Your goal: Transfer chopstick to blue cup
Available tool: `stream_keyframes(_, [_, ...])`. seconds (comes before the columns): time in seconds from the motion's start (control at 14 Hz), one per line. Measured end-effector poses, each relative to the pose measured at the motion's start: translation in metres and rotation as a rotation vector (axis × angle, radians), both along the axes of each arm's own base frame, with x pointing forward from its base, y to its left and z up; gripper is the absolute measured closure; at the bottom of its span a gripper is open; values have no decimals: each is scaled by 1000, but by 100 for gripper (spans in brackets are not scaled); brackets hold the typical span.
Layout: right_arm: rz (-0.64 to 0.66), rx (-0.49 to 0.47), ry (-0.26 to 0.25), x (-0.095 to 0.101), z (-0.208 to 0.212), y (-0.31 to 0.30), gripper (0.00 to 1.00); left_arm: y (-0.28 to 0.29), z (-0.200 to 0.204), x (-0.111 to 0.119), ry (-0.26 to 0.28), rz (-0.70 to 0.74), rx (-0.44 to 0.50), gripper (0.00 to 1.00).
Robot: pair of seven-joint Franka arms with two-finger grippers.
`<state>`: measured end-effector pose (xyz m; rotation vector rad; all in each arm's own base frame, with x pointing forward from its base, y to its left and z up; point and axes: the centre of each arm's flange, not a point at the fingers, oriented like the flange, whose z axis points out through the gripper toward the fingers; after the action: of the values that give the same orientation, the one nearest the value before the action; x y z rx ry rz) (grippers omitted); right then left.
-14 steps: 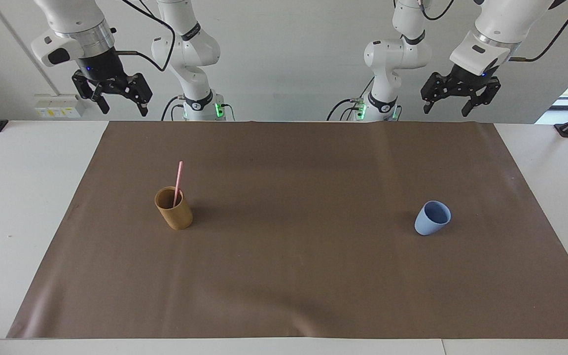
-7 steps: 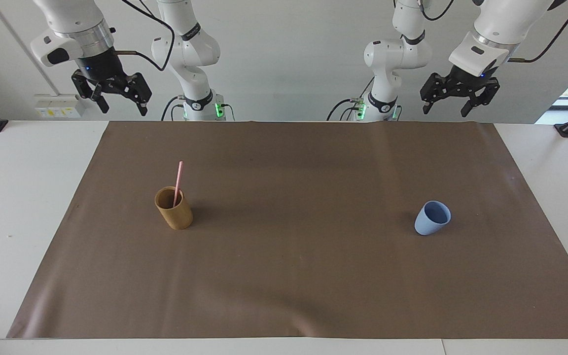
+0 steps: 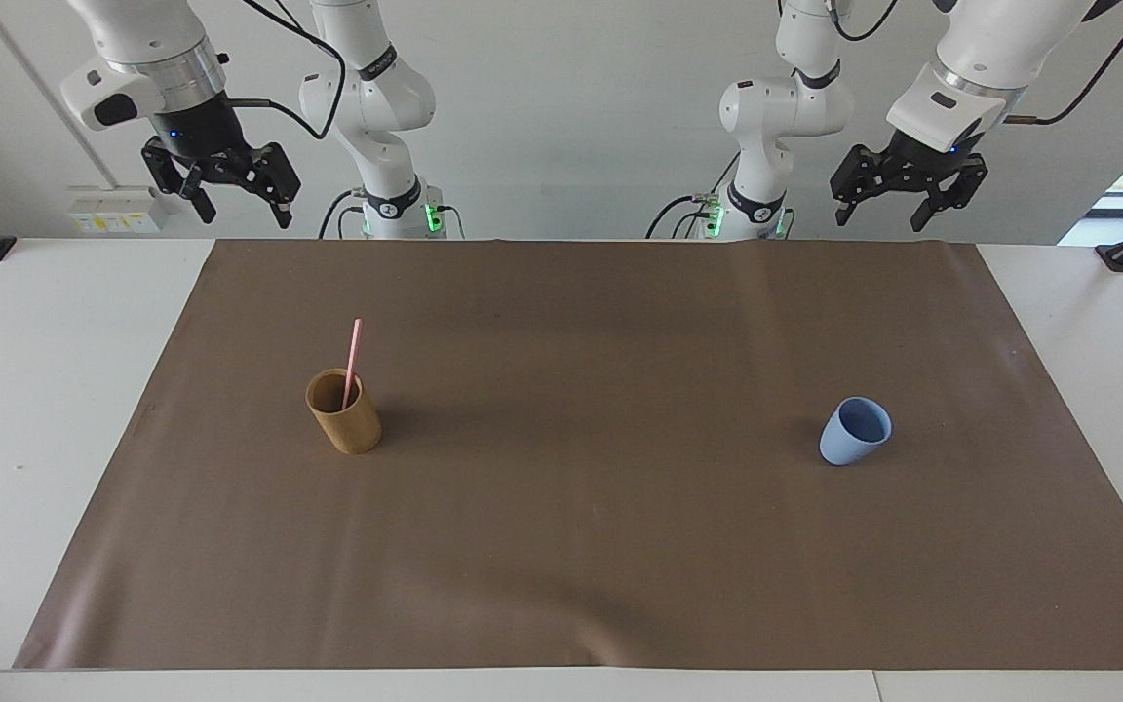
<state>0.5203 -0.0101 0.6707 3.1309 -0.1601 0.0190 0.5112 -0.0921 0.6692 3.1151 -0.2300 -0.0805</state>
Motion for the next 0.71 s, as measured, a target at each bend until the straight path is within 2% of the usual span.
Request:
stream_keyframes(0.14, [0, 0, 0, 0, 0, 0, 0, 0, 0, 0, -3, 0, -1, 0])
stream_keyframes(0.71, [0, 0, 0, 0, 0, 0, 0, -1, 5, 8, -70, -1, -12, 0])
